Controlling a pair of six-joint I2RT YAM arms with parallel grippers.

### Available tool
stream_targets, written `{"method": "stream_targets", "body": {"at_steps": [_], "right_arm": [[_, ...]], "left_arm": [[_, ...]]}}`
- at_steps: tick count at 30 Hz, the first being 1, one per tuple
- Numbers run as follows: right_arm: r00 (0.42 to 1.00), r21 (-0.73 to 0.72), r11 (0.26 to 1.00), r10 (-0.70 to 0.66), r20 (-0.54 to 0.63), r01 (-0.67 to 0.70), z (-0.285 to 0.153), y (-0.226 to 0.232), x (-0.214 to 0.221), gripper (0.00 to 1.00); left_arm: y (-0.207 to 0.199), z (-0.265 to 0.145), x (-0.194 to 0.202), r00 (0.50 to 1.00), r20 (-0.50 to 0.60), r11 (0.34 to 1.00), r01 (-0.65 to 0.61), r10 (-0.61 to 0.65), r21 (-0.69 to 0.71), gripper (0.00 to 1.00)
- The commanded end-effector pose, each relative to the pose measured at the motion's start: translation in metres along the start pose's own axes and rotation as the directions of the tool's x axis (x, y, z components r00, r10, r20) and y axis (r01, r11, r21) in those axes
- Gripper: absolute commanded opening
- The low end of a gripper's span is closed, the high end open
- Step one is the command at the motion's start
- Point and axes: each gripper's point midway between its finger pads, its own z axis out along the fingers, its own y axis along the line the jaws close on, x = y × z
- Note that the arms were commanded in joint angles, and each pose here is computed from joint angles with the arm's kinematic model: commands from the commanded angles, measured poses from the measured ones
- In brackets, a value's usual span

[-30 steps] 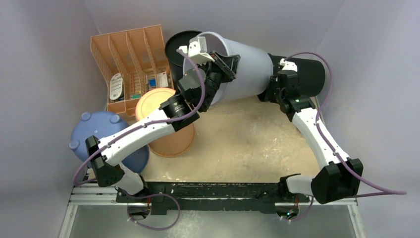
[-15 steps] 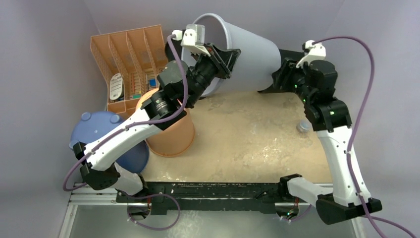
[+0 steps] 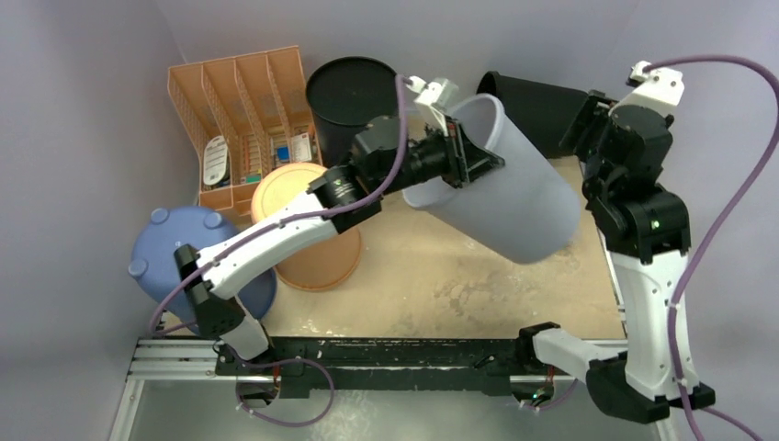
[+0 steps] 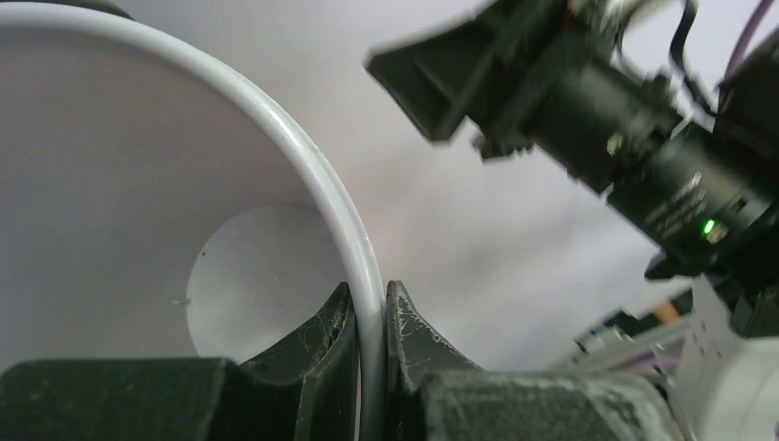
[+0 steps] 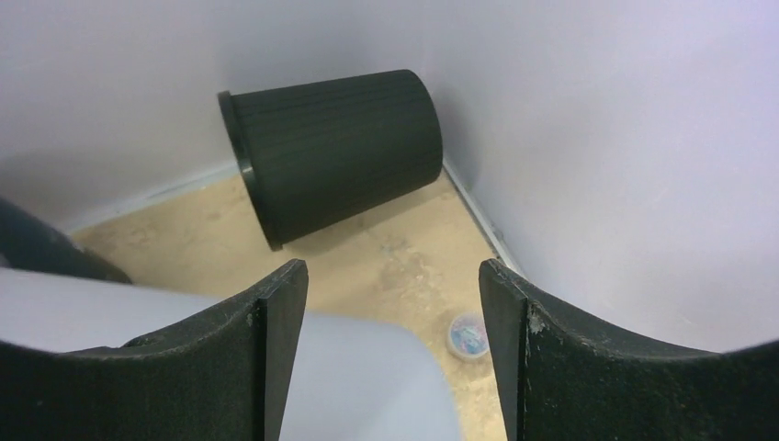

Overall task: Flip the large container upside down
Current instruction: Pick up the container from the container, then turn the container upside down at the center of the board.

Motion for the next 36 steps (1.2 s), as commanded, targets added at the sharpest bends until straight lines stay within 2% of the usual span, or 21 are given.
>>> {"method": "stream_targets", "body": {"at_steps": [1, 4, 7, 12, 13, 15, 17, 19, 23, 28, 31, 35, 36], "right_arm": [[0.999, 0.099, 0.994, -0.038, 0.001, 0.038, 0.008, -0.010, -0.013, 0.71], [0.999, 0.058, 0.998, -0.026, 0.025, 0.024, 0.008, -0.002, -0.027, 0.72], [0.999, 0.045, 0.999, -0.027, 0.027, 0.025, 0.009, 0.002, -0.032, 0.72], [0.999, 0.031, 0.999, -0.036, 0.010, 0.036, 0.010, 0.004, -0.026, 0.72], [0.999, 0.040, 0.998, -0.048, -0.005, 0.048, 0.011, 0.003, -0.020, 0.72], [0.996, 0.072, 0.995, -0.072, -0.045, 0.075, 0.015, -0.001, -0.008, 0.72], [0.993, 0.079, 0.992, -0.090, -0.077, 0.096, 0.019, 0.001, 0.003, 0.72], [0.993, 0.061, 0.994, -0.086, -0.081, 0.091, 0.020, 0.004, 0.005, 0.72], [0.994, 0.047, 0.995, -0.080, -0.072, 0.083, 0.019, 0.006, 0.001, 0.72], [0.993, 0.041, 0.995, -0.087, -0.080, 0.090, 0.020, 0.007, 0.004, 0.72], [0.989, 0.030, 0.993, -0.110, -0.100, 0.113, 0.027, 0.013, 0.013, 0.72], [0.979, 0.027, 0.989, -0.137, -0.152, 0.143, 0.037, 0.020, 0.029, 0.72], [0.979, 0.023, 0.990, -0.134, -0.151, 0.139, 0.037, 0.021, 0.030, 0.72]], "left_arm": [[-0.045, 0.013, 0.007, 0.979, -0.073, 0.932, 0.203, -0.190, 0.299, 0.00], [-0.042, 0.023, 0.022, 0.940, -0.137, 0.854, 0.341, -0.312, 0.393, 0.00], [-0.041, 0.026, 0.030, 0.880, -0.204, 0.733, 0.471, -0.429, 0.490, 0.00], [-0.018, 0.037, 0.047, 0.783, -0.263, 0.603, 0.608, -0.564, 0.517, 0.00], [-0.015, 0.035, 0.047, 0.756, -0.276, 0.553, 0.632, -0.593, 0.544, 0.00], [-0.005, 0.032, 0.043, 0.660, -0.314, 0.409, 0.701, -0.683, 0.585, 0.00], [0.008, 0.026, 0.039, 0.591, -0.327, 0.280, 0.708, -0.737, 0.649, 0.00], [0.031, 0.032, 0.051, 0.514, -0.345, 0.198, 0.736, -0.786, 0.647, 0.00], [0.069, 0.040, 0.071, 0.421, -0.314, 0.151, 0.769, -0.851, 0.621, 0.00], [0.101, 0.051, 0.098, 0.346, -0.272, 0.144, 0.815, -0.898, 0.561, 0.00], [0.130, 0.070, 0.123, 0.304, -0.210, 0.171, 0.857, -0.929, 0.486, 0.00], [0.159, 0.077, 0.145, 0.220, -0.192, 0.107, 0.877, -0.956, 0.469, 0.00], [0.164, 0.078, 0.151, 0.213, -0.187, 0.107, 0.883, -0.959, 0.457, 0.00]]}}
